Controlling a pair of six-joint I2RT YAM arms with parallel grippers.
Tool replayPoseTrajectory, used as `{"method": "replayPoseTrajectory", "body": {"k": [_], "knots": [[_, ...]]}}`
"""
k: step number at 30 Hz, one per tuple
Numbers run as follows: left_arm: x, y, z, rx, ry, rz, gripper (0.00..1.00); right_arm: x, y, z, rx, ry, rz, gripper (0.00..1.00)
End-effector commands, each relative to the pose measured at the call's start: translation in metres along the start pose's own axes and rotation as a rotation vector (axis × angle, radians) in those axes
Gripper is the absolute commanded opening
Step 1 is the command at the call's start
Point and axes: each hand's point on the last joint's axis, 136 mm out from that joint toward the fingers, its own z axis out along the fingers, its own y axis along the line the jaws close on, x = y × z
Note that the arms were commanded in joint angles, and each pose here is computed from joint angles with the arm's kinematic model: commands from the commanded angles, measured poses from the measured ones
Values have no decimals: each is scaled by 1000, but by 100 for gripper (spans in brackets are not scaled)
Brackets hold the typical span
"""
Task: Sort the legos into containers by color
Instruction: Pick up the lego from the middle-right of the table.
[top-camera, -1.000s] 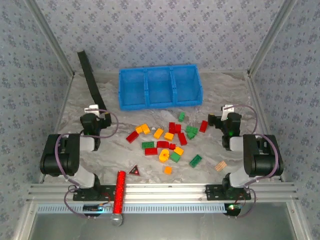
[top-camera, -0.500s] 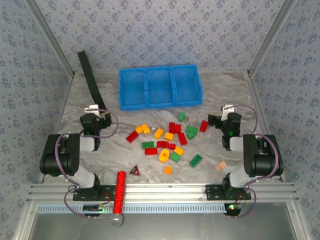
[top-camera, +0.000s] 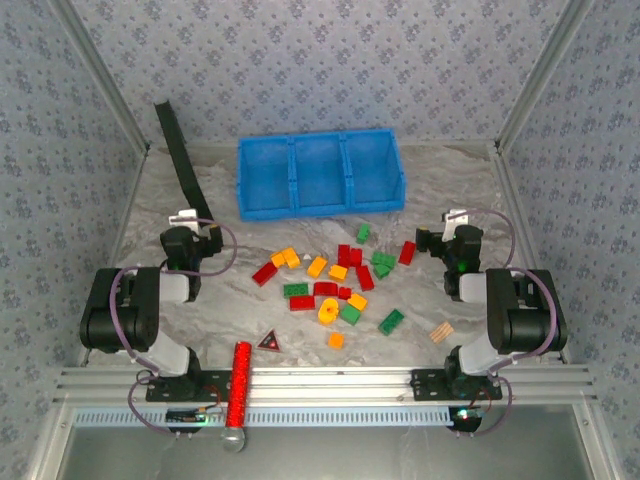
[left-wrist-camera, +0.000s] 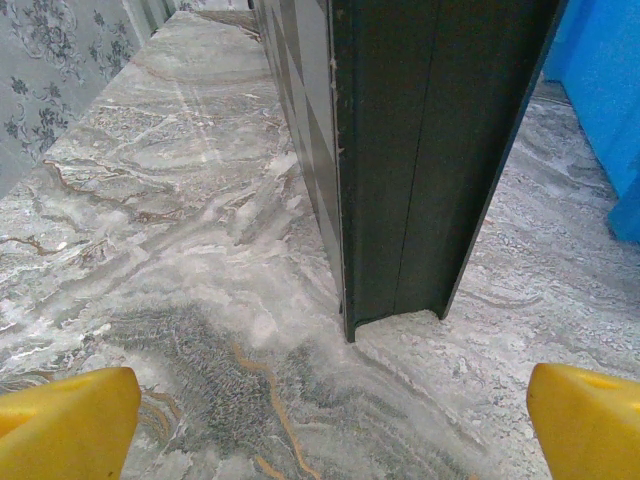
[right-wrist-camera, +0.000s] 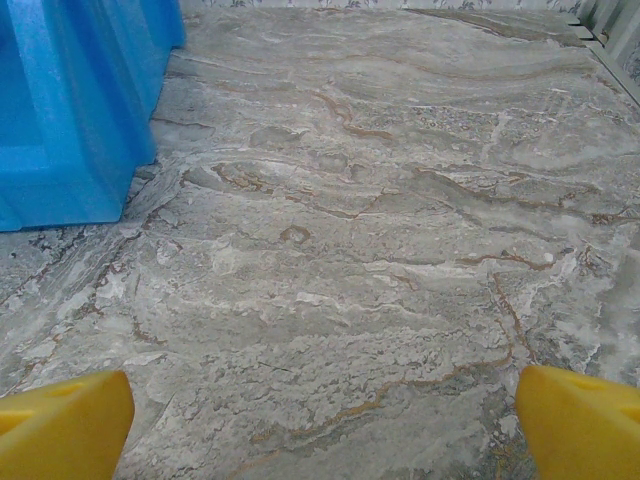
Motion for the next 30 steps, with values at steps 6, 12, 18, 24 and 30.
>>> {"method": "replayPoseTrajectory", "body": {"k": [6, 12, 18, 24, 30], "knots": [[-11, -4, 0, 26, -32, -12, 99, -5, -1, 1, -5, -11, 11, 100], [-37, -4, -4, 0, 53, 21, 99, -33, 5, -11, 33, 47, -30, 100], [-110, -16, -45, -60, 15, -4, 99, -47, 16, -27, 64, 336, 206, 100], [-155, -50, -88, 41, 10, 5, 99, -11, 37, -36, 92, 569, 300, 99], [-170, -90, -125, 172, 0, 41, 99, 25, 53, -34, 84, 675, 399, 94]]}}
